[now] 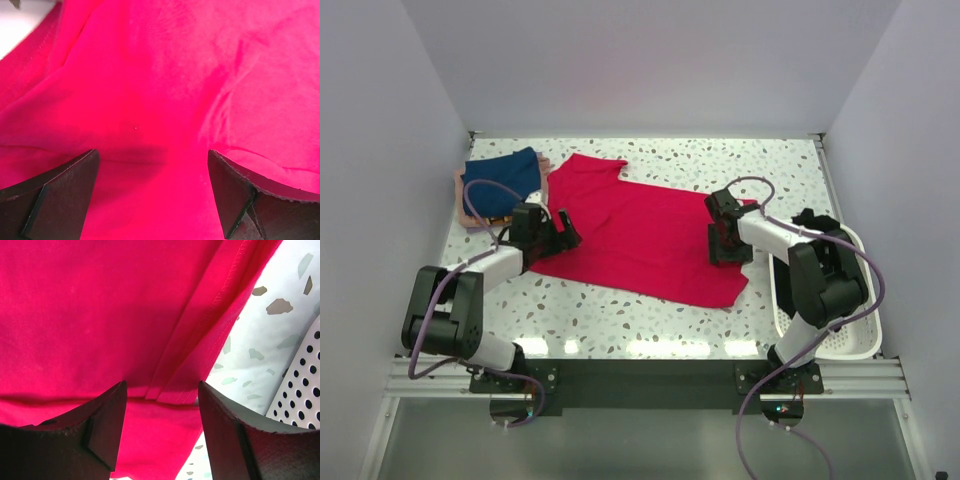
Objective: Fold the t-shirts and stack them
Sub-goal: Fold the tshirt
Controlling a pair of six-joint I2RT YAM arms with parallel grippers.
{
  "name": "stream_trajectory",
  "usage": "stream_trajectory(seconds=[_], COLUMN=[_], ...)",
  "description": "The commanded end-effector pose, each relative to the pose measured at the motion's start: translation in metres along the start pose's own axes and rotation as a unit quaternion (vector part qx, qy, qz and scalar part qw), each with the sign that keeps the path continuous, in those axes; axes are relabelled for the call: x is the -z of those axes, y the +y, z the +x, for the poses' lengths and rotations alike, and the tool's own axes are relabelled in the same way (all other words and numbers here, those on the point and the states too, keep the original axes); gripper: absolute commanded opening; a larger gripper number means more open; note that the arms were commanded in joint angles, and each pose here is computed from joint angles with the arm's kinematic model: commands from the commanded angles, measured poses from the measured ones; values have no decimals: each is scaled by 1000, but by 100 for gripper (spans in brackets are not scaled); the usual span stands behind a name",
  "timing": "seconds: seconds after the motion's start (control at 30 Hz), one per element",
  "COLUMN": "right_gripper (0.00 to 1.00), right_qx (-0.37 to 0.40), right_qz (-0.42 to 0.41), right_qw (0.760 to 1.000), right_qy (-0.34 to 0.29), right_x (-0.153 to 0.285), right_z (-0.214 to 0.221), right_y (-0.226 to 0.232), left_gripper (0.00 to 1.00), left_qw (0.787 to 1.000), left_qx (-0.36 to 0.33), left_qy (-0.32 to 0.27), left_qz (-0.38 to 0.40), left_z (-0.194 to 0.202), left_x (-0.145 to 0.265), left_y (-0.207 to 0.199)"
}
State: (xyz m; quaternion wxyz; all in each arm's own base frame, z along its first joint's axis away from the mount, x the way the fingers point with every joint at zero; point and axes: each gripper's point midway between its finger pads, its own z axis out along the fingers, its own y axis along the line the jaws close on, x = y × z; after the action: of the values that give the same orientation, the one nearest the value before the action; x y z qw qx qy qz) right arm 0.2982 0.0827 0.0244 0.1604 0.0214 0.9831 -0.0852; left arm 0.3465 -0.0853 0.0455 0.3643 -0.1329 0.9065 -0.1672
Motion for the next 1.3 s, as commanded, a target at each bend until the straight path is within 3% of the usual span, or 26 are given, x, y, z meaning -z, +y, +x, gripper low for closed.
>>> stream_trajectory(seconds=[0.0,0.27,0.57,0.67,0.7,0.8,1.27], right_gripper=[61,50,35,21,11,0,5], right_qx=[-11,-14,-13,-9,-9,-9,-17], right_qz=[16,33,28,26,24,27,42], right_qw=[999,999,1000,1000,1000,1000,999], right_qy=[-31,-21,-1,13,15,11,0], right_x=[2,-5,-14,-18,-17,-9,30], right_z=[-20,-13,5,12,13,15,24], right_y=[-3,-14,-17,-17,-17,-21,-45], left_gripper=[94,95,95,95,95,95,95], left_qw=[1000,999,999,999,999,999,997], left_qx=[13,23,26,27,31,35,56], left_qy=[-12,20,20,20,18,18,31], left_qz=[21,11,-17,-24,-27,-33,-45], left_z=[-9,18,19,19,17,15,19], left_x=[-11,-21,-19,-18,-18,-17,-22], left_y=[-10,3,25,32,36,46,73])
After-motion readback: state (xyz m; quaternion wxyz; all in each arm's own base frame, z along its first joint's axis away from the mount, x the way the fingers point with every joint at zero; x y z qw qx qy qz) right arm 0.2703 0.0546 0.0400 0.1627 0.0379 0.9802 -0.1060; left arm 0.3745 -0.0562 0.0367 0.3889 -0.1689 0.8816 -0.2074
